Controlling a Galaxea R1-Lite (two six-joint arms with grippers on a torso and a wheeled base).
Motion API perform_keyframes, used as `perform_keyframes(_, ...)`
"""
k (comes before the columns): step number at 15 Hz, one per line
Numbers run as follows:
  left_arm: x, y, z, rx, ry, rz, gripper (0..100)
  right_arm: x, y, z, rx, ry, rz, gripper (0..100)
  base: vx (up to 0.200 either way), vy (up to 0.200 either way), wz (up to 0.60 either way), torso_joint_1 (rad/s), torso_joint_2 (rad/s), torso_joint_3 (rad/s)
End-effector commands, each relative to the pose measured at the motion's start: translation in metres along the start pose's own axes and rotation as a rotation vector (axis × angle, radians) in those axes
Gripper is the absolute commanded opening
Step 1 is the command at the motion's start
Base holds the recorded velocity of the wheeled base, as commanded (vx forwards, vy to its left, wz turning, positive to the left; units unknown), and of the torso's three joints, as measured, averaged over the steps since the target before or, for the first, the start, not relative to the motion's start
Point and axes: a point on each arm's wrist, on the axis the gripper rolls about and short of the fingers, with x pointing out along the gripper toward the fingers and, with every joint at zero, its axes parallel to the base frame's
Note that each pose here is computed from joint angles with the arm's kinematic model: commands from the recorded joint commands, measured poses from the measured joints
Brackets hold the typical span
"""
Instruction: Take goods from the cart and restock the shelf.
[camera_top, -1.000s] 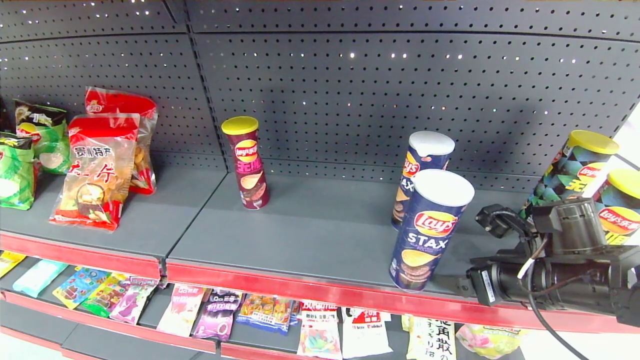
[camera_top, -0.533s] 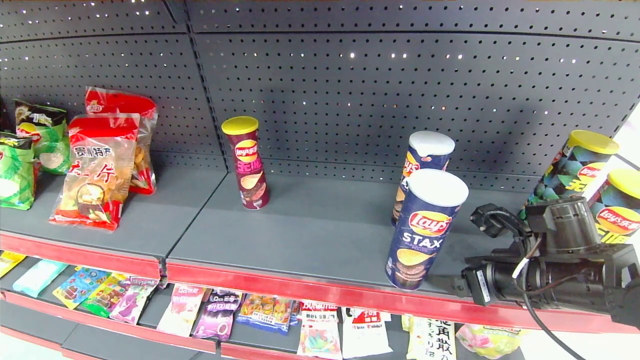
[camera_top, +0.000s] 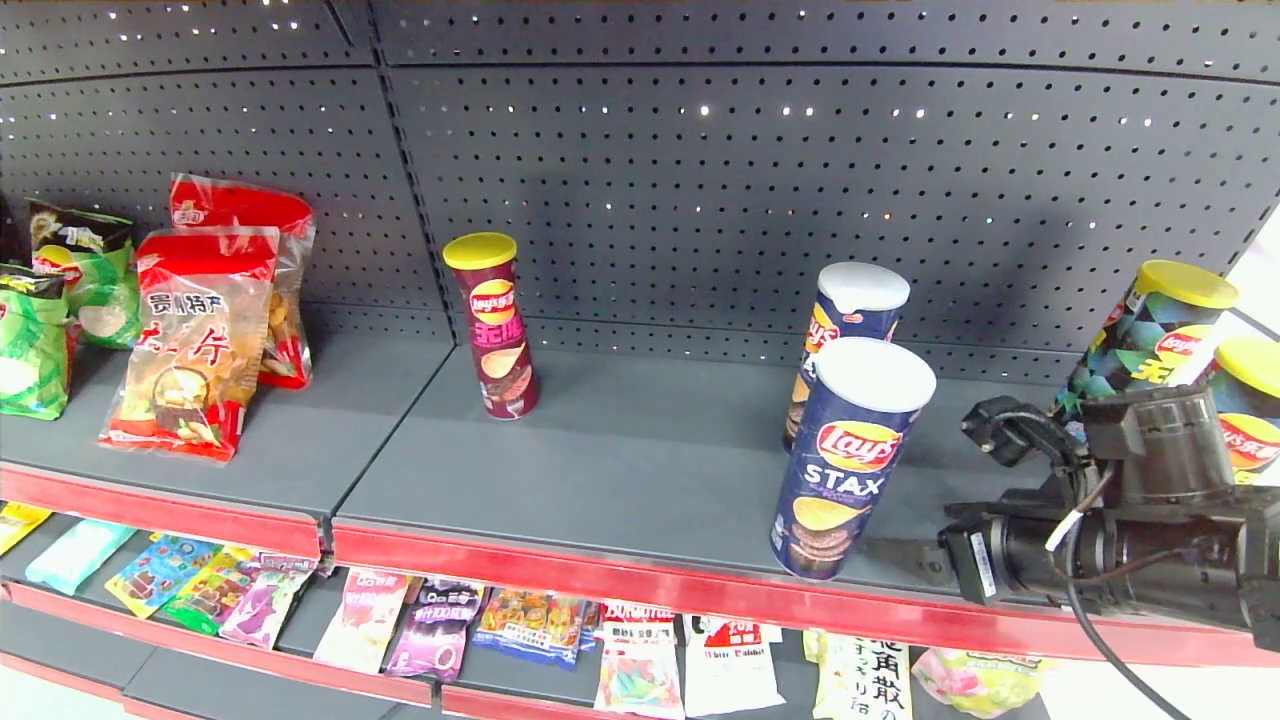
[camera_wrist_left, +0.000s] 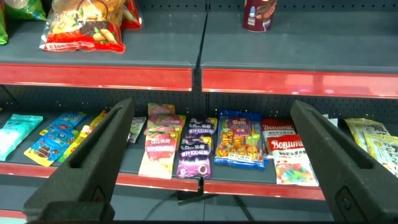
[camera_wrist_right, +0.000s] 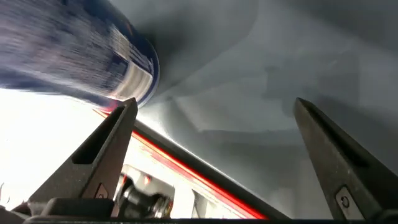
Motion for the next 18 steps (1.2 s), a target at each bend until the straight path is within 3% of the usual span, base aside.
perform_keyframes(1,0.0,0.0,0.0,0.0,0.001,0.001,100,-0.028,0.002,0.008,-0.007,-0.105,-0.011,100,0.0,0.0,0.0,0.0,0.0,0.0)
perform_keyframes(2,0.0,0.0,0.0,0.0,-0.001,0.0,100,-0.051,0.008,0.002,-0.021,-0.156,0.004,100,0.0,0.0,0.0,0.0,0.0,0.0)
perform_keyframes(5,0.0,0.0,0.0,0.0,-0.001,0.001,100,-0.085,0.023,-0.033,-0.071,-0.201,0.07,100,0.0,0.0,0.0,0.0,0.0,0.0)
perform_keyframes(8,0.0,0.0,0.0,0.0,-0.001,0.0,100,-0.118,0.023,-0.068,-0.076,-0.291,0.071,100,0.0,0.0,0.0,0.0,0.0,0.0)
perform_keyframes(12,0.0,0.0,0.0,0.0,-0.001,0.0,100,-0.165,0.02,-0.095,-0.061,-0.392,0.007,100,0.0,0.0,0.0,0.0,0.0,0.0)
perform_keyframes(15,0.0,0.0,0.0,0.0,-0.001,0.0,100,-0.189,0.025,-0.127,0.026,-0.503,-0.237,100,0.0,0.0,0.0,0.0,0.0,0.0)
perform_keyframes(18,0.0,0.0,0.0,0.0,-0.001,0.001,100,-0.191,0.03,-0.149,0.03,-0.583,-0.336,100,0.0,0.0,0.0,0.0,0.0,0.0)
